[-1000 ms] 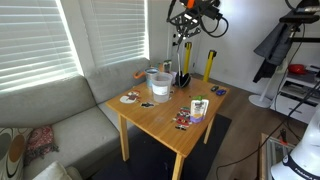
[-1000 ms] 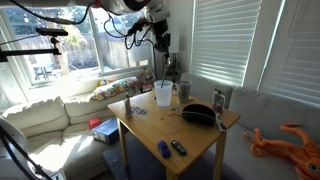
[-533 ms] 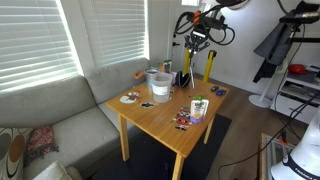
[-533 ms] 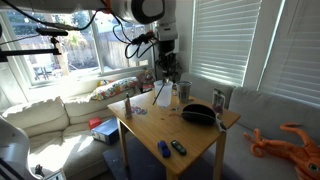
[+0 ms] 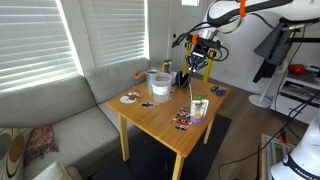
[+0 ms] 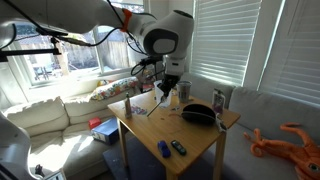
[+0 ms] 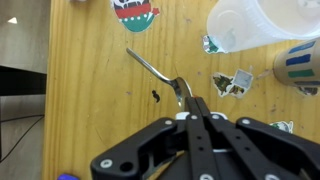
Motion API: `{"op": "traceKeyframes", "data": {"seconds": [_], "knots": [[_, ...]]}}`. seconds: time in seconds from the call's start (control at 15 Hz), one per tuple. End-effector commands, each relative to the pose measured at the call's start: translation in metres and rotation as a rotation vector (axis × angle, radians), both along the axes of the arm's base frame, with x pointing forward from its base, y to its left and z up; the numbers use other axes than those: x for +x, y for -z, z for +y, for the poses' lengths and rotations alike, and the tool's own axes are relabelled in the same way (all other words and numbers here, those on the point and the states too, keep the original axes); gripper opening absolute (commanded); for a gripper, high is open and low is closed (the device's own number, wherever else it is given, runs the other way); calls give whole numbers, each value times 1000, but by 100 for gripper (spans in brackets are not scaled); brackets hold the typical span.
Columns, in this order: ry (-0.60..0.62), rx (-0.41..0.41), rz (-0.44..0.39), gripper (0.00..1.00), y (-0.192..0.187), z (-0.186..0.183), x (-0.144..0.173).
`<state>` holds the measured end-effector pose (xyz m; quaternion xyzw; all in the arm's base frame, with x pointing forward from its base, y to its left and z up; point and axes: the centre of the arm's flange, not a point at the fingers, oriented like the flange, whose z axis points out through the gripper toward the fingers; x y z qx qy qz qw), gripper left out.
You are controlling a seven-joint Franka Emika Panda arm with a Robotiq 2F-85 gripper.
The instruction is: Remove the spoon from the transparent cup and put the silver cup inside the transparent cup, then put the spoon in the silver cup
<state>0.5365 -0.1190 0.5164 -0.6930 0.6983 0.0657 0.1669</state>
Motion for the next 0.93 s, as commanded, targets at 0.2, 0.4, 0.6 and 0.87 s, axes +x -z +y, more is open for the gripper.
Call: {"op": "traceKeyframes", "data": {"seconds": [0.2,0.4,0.6,0.87], "knots": [[37,94,-40,0,53,-15,-5],[33,73,-15,0,72,-21,-7],[45,51,5,0,87,-27,-7],[50,41,28,0,100,-31,-7]]}}
